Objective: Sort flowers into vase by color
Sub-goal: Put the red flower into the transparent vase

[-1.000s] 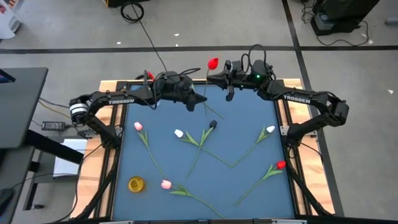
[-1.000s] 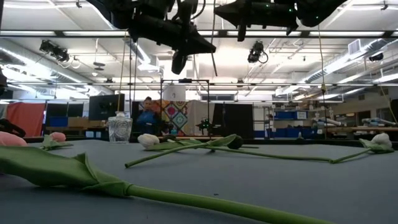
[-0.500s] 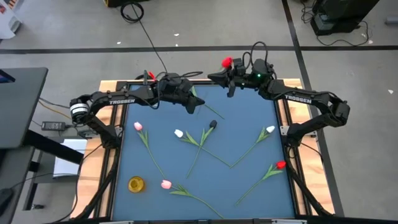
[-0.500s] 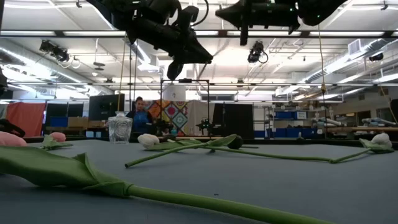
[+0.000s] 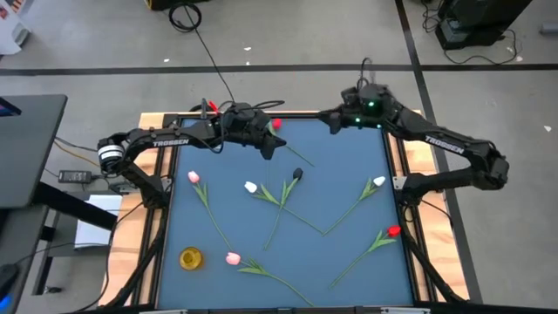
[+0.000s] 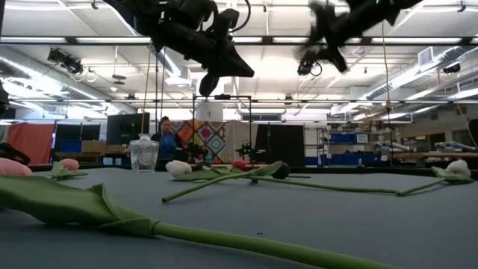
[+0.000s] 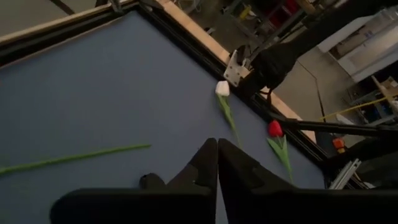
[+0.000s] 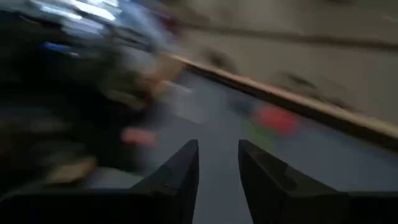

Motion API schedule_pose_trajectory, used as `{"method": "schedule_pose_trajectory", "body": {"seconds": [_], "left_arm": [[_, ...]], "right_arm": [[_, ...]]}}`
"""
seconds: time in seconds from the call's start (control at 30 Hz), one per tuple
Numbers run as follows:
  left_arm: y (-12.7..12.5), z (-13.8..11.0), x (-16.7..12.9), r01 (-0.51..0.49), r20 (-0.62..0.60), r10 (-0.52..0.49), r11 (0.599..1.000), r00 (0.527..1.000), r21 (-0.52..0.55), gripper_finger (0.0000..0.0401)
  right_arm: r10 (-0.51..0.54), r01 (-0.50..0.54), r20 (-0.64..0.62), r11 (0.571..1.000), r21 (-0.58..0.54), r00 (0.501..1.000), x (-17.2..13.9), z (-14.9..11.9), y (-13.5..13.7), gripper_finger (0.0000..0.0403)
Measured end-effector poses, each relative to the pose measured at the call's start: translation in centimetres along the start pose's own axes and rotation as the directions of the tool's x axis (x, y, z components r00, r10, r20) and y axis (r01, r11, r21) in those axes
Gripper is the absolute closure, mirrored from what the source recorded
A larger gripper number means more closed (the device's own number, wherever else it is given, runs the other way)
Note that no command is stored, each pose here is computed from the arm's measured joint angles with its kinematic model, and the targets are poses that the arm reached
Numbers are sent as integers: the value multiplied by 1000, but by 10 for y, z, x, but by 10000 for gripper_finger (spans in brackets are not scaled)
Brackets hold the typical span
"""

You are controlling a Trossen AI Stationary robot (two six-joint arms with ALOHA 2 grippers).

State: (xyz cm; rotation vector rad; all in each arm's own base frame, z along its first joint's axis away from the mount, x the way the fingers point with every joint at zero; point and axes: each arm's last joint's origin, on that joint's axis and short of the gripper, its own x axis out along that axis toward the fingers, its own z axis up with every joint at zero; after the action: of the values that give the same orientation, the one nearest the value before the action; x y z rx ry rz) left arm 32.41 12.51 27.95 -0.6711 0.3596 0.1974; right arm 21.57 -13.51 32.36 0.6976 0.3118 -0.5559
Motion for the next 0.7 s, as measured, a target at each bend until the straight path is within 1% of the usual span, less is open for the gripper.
{"method": "schedule_pose_trajectory", "body": {"seconds": [0.03,0.07,0.1,0.2,0.23,0.3,0.37,0.47,0.53,0.63,0.7], "left_arm": [[2,-1,0,-22,-5,22,1000,1000,-13,368],[3,-2,-1,-49,-15,49,999,999,-21,360],[6,-5,-1,-91,-28,91,995,995,-27,352],[16,-14,0,-272,-67,269,961,961,-42,322],[20,-18,3,-311,-95,306,949,947,-47,311],[32,-25,9,-362,-156,347,929,925,-81,288],[41,-32,17,-373,-212,347,923,914,-98,266],[47,-36,22,-373,-241,337,920,910,-122,240],[45,-36,21,-363,-246,326,923,913,-127,229],[38,-30,10,-347,-225,314,929,922,-127,225],[32,-26,0,-352,-211,322,928,923,-122,225]], "right_arm": [[-78,79,-53,997,11,996,4,-7,-6,281],[-123,126,-99,992,24,987,9,-12,-10,281],[-145,152,-135,988,41,980,13,-15,-13,281],[-158,178,-205,980,86,966,28,-22,-18,281],[-154,179,-220,979,101,963,32,-24,-18,281],[-149,181,-221,975,130,964,36,-25,-18,281],[-147,183,-227,973,144,963,37,-26,-17,281],[-166,201,-221,968,148,961,38,-27,-17,281],[-182,221,-225,962,161,957,44,-29,-18,281],[-194,249,-278,952,178,941,64,-36,-25,281],[-169,234,-299,953,195,939,81,-41,-29,281]]}}
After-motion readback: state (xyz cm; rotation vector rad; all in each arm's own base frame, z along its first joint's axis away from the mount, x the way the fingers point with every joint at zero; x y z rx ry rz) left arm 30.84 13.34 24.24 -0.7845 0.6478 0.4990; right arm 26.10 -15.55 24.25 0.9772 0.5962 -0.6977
